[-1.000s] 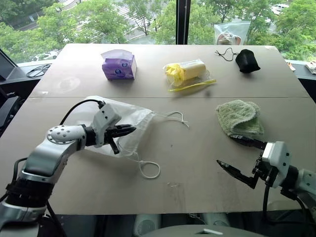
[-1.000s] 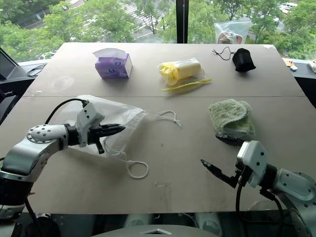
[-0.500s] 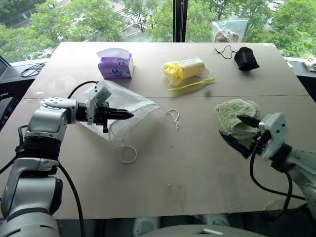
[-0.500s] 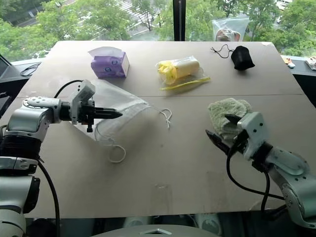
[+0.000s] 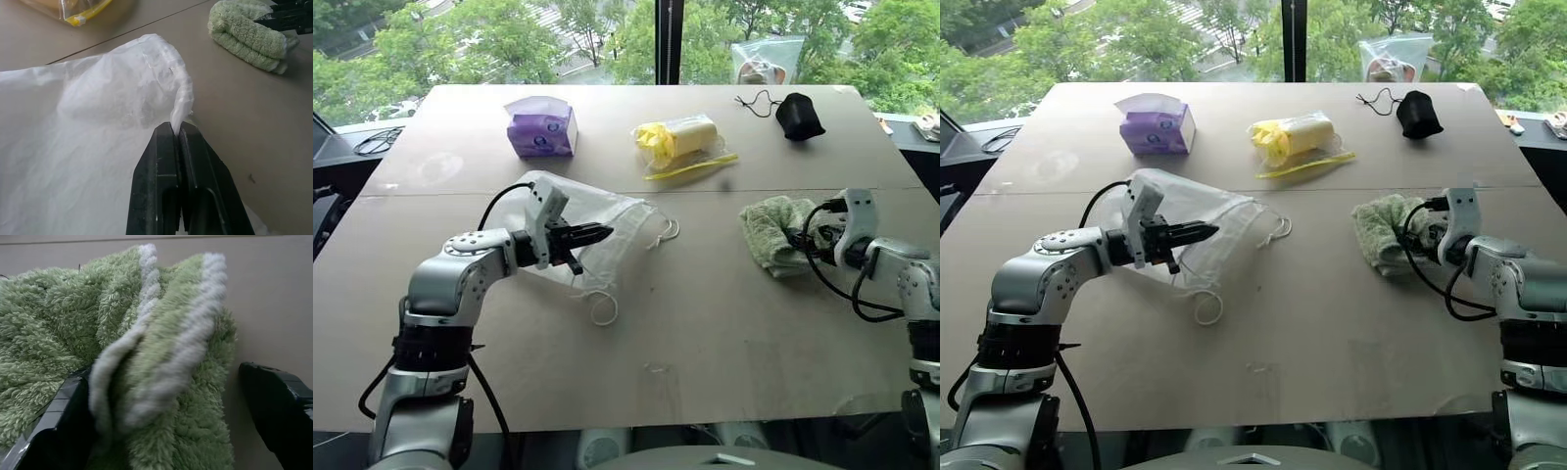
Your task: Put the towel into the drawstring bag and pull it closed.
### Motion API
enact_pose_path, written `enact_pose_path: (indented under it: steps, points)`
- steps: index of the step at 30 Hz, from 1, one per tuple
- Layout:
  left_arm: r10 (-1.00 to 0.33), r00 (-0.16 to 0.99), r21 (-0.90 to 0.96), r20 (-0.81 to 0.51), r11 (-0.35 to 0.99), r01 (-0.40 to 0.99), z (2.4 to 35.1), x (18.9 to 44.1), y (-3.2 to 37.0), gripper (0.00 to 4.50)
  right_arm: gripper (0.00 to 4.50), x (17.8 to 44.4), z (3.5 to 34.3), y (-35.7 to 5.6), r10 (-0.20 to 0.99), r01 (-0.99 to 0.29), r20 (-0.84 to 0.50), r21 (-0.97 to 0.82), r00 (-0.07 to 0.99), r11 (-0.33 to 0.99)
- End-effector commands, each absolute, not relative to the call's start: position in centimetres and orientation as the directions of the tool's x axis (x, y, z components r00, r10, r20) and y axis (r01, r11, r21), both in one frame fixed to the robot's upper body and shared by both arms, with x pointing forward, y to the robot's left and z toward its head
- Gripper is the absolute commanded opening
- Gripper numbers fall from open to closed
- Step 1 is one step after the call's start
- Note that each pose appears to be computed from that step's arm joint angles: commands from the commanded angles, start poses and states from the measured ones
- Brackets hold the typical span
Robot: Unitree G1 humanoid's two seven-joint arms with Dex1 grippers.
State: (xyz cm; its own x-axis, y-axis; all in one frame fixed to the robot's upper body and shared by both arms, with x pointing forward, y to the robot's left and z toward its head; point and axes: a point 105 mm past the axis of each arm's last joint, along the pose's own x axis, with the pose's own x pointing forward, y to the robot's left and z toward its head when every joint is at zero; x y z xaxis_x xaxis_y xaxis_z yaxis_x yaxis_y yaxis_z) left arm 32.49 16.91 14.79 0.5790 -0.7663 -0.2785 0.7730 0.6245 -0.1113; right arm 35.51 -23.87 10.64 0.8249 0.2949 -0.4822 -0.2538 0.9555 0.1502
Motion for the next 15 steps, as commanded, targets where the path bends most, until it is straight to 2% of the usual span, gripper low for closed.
enact_pose_path:
  steps: [1, 4, 9, 11, 13, 15]
  points:
    - [-0.764, 0.603, -0.072, -0.231, 0.631, 0.772, 16.2, 32.2, 16.9, 0.0, 4.24, 34.2, 6.2, -21.8, 0.407, -0.377, -0.611, 0.186, 0.679, 0.907]
    - [-0.763, 0.604, -0.072, -0.23, 0.633, 0.771, 16.2, 32.1, 16.8, 0.0, 3.24, 34.0, 5.3, -20.8, 0.443, -0.476, -0.616, 0.123, 0.651, 0.871]
    - [-0.758, 0.61, -0.074, -0.231, 0.639, 0.766, 15.8, 32.1, 16.5, 0.0, 0.75, 34.6, 6.6, -19.2, 0.509, -0.561, -0.51, 0.061, 0.693, 0.826]
    - [-0.762, 0.607, -0.089, -0.228, 0.637, 0.766, 15.6, 32.2, 15.9, 0.0, 0.06, 34.1, 9.8, -17.1, 0.645, -0.631, -0.309, 0.159, 0.699, 0.76]
    - [-0.768, 0.598, -0.099, -0.229, 0.63, 0.771, 15.3, 32.3, 15.3, 0.0, 0.01, 32.9, 13.4, -15.3, 0.745, -0.696, -0.099, 0.292, 0.66, 0.656]
    - [-0.775, 0.589, -0.108, -0.228, 0.621, 0.776, 15.1, 32.4, 14.9, 0.0, 0.01, 31.7, 15.4, -14.2, 0.789, -0.741, 0.014, 0.352, 0.615, 0.572]
